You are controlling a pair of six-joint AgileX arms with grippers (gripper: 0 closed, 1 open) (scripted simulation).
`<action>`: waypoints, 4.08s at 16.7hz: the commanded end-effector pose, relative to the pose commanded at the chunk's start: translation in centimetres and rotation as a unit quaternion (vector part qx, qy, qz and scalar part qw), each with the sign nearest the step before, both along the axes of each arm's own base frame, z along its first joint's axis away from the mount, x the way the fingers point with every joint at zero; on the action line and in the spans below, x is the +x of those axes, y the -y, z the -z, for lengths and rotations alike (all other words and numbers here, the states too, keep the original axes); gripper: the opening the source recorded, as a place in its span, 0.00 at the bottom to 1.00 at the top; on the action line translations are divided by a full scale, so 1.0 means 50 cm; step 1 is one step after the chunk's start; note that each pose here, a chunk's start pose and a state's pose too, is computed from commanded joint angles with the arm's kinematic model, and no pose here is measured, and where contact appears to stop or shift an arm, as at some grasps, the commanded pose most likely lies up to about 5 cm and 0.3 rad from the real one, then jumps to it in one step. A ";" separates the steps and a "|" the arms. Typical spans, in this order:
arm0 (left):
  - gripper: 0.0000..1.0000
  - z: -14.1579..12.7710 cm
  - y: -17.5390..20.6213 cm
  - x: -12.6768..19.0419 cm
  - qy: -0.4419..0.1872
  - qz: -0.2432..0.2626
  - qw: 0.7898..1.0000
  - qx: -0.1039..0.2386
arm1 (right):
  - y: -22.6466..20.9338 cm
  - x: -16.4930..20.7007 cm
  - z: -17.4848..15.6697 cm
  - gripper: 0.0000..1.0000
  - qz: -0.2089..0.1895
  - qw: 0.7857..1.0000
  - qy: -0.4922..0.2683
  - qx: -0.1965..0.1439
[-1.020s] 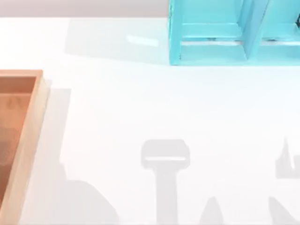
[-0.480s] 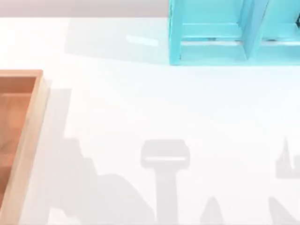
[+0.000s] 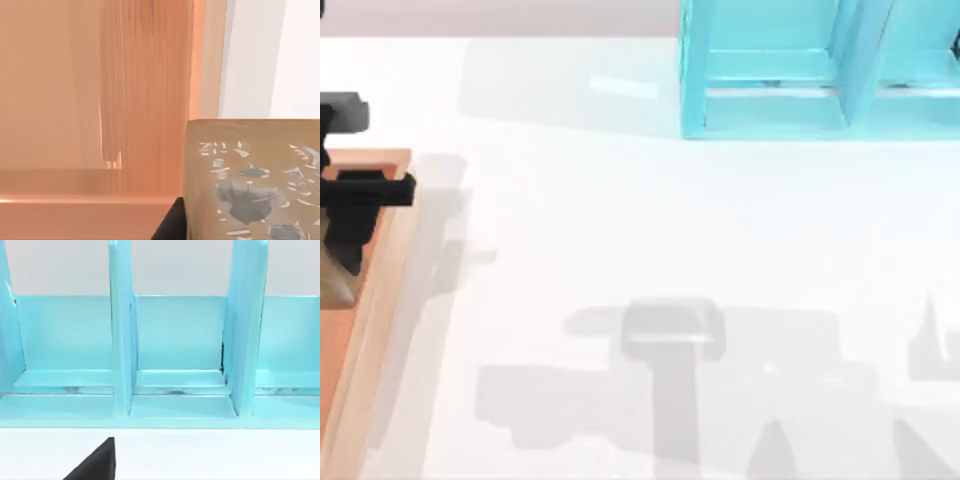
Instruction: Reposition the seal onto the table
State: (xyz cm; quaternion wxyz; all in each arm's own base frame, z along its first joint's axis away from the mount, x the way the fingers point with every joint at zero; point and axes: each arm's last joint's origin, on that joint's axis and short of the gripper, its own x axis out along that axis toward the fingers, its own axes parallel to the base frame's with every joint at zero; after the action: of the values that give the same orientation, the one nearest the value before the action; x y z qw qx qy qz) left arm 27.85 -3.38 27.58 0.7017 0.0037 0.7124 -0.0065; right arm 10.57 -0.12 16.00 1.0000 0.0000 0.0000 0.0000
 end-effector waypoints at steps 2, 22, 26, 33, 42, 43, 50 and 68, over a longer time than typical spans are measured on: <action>0.00 -0.025 0.030 -0.015 0.007 0.002 1.000 0.001 | 0.000 0.000 0.000 1.00 0.000 1.000 0.000 0.000; 0.00 0.154 0.459 0.120 0.005 0.002 1.000 0.005 | 0.000 0.000 0.000 1.00 0.000 1.000 0.000 0.000; 0.00 0.188 0.520 0.110 0.008 0.001 1.000 0.002 | 0.000 0.000 0.000 1.00 0.000 1.000 0.000 0.000; 0.00 0.221 0.517 0.113 0.002 -0.002 1.000 0.004 | 0.000 0.000 0.000 1.00 0.000 1.000 0.000 0.000; 0.00 0.278 0.520 0.110 0.008 0.001 1.000 0.002 | 0.000 0.000 0.000 1.00 0.000 1.000 0.000 0.000; 0.00 0.278 0.520 0.110 0.008 0.001 1.000 0.002 | 0.000 0.000 0.000 1.00 0.000 1.000 0.000 0.000; 0.53 0.278 0.520 0.110 0.008 0.001 1.000 0.002 | 0.000 0.000 0.000 1.00 0.000 1.000 0.000 0.000; 1.00 0.274 0.524 0.114 0.003 0.000 1.000 0.008 | 0.000 0.000 0.000 1.00 0.000 1.000 0.000 0.000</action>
State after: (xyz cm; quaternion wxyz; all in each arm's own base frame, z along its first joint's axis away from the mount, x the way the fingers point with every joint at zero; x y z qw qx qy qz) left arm 33.55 -29.59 13.90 0.7036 0.0093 0.7105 -0.0010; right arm 10.57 -0.12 16.00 1.0000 0.0000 0.0000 0.0000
